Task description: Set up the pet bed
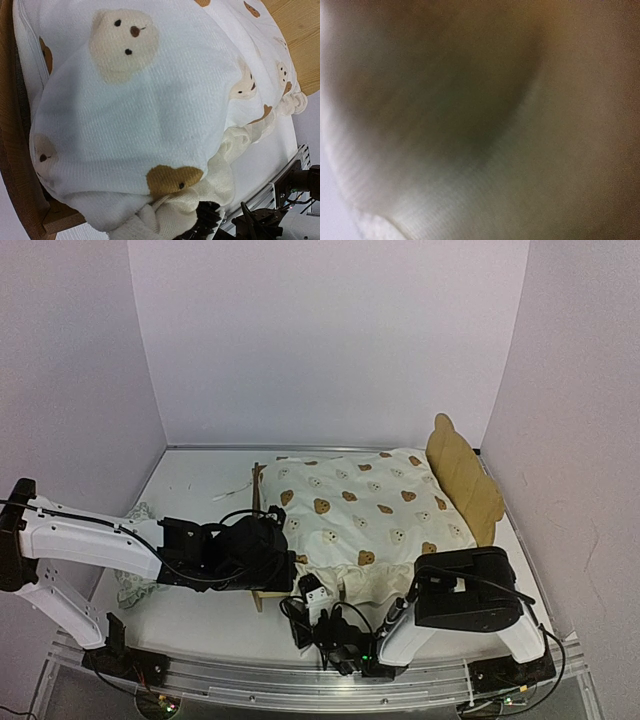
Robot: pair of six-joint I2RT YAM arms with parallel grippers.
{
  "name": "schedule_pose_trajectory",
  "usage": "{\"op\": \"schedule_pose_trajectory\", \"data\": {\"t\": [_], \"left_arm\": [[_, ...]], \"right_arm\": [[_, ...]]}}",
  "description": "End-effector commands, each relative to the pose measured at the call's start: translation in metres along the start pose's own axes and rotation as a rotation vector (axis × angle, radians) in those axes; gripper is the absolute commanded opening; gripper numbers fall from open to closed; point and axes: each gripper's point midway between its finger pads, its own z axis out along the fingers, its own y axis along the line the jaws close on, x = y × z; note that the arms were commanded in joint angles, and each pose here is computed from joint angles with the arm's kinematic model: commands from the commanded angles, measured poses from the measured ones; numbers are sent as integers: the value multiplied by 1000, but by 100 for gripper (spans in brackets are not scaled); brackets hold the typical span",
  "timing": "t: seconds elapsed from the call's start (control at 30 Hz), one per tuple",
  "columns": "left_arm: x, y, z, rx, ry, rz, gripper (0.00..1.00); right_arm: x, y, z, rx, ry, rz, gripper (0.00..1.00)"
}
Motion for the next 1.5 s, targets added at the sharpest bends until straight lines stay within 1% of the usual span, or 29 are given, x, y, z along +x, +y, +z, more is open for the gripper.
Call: {"op": "schedule_pose_trajectory", "data": {"t": [0.0, 0.07, 0.23, 0.43, 0.63, 0.77, 0.87, 0.97, 1.2, 1.27, 1.33, 1.47], "left_arm": [[-16, -6, -9, 11, -46, -18, 0], [-16, -5, -9, 11, -47, -20, 0], [-16, -3, -10, 5, -52, -20, 0], [-23, 4, -14, -31, -85, 2, 0], [-25, 16, -12, -99, -101, 19, 1], [-25, 29, -14, -145, -112, 18, 4], [-23, 36, -16, -169, -116, 18, 7], [-21, 39, -18, -174, -106, 29, 14], [-17, 64, -26, -304, -86, 62, 49], [-13, 74, -27, -346, -72, 64, 57], [-8, 83, -28, -377, -58, 61, 60], [3, 93, -25, -399, -28, 62, 58]], "right_arm": [[9, -7, 9, 18, 10, 32, 30], [9, -7, 9, 19, 11, 29, 23], [12, -7, 7, 5, 24, 34, 1], [16, 4, -12, -137, 106, 36, 0], [27, 31, -38, -323, 301, 57, 0], [30, 48, -57, -430, 392, 85, 0], [34, 61, -70, -486, 466, 68, 0], [34, 75, -84, -537, 520, 32, 0], [29, 98, -107, -622, 578, -6, 0], [26, 105, -112, -645, 591, -4, 0], [24, 112, -117, -676, 603, 0, 0], [18, 131, -128, -757, 618, -2, 0]]}}
